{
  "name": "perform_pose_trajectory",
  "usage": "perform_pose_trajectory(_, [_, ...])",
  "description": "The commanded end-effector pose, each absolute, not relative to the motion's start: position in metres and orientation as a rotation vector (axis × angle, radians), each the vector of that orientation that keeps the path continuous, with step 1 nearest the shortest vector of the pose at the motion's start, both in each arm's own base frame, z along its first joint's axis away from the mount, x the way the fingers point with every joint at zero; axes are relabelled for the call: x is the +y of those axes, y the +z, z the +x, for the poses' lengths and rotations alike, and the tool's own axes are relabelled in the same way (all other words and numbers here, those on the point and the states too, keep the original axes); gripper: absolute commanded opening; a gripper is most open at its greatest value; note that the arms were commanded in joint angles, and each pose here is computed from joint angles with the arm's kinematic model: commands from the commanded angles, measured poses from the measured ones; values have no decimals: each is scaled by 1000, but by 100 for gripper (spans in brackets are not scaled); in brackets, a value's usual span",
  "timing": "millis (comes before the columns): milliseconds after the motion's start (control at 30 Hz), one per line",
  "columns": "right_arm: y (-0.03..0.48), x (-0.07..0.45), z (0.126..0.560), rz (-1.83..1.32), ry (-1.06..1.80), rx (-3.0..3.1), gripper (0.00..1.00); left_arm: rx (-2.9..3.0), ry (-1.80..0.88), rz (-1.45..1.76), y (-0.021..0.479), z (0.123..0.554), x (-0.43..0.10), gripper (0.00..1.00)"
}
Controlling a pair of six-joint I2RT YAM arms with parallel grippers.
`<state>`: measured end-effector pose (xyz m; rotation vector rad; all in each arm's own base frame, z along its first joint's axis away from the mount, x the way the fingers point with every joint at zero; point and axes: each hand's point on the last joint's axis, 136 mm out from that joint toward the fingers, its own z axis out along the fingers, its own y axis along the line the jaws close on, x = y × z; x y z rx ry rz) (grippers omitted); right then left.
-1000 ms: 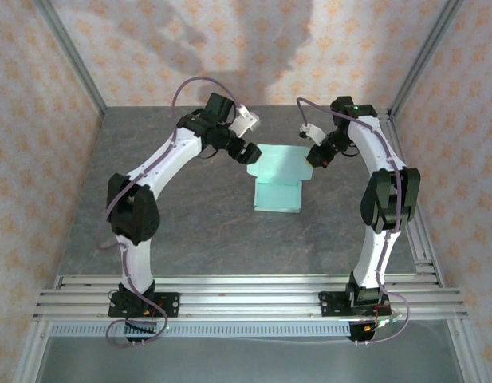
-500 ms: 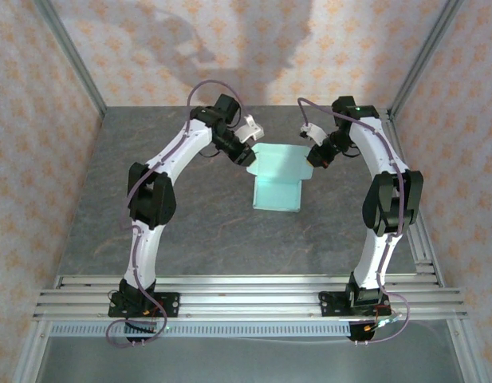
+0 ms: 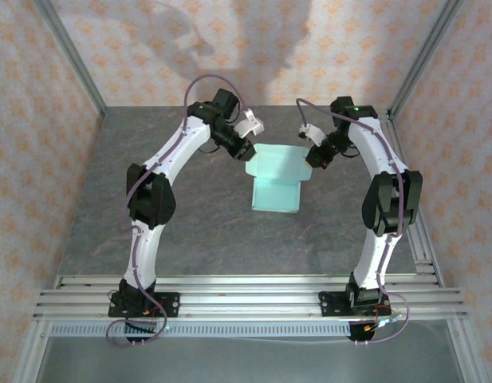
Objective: Fold the paper box
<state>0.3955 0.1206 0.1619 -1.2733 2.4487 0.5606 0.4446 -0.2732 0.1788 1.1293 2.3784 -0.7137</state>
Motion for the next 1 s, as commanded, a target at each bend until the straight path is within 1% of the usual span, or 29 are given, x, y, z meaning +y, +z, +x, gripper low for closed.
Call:
perform_pose_trajectory(0, [175, 124, 386, -1287, 580, 2438, 0, 2363, -746, 1145, 184, 444, -275, 23])
perform_pose_trajectory(133, [176, 124, 385, -1286, 580, 2442, 0, 2359, -754, 1150, 185, 443, -276, 23])
perform_pose_trajectory(200, [177, 124, 385, -1287, 580, 2439, 0, 2374, -759, 1152, 181, 441, -276, 27])
perform_pose_trajectory(267, [178, 124, 384, -1287, 583, 2438, 0, 2391, -753, 1147, 175, 442, -274, 33])
perform_pose_trajectory(333, [179, 124, 383, -1288, 584, 2434, 0, 2395, -742, 1139, 171, 444, -274, 35])
perform_pose_trajectory(600, [183, 124, 382, -1285, 583, 2435, 0, 2402, -787, 1119, 164, 446, -280, 32])
perform_pose_trajectory(733, [185, 124, 382, -1284, 584, 2433, 0, 2407, -786, 1118, 161, 446, -279, 33])
perform_pose_trajectory(767, [185, 124, 381, -1283, 585, 2434, 0, 2408, -791, 1119, 160, 446, -280, 33])
perform_pose_trajectory(867, [185, 126, 381, -1283, 594, 2434, 0, 2398, -833, 1120, 164, 443, -284, 25])
perform_pose_trajectory(900, [186, 125, 381, -1283, 592, 2433, 0, 2396, -839, 1121, 164, 443, -284, 20])
perform_pose_trajectory(933, [186, 125, 381, -1283, 591, 2434, 0, 2393, -837, 1121, 165, 443, -285, 12])
perform_pose_trajectory(967, [186, 125, 380, -1281, 590, 2436, 0, 2390, -834, 1119, 166, 444, -284, 7])
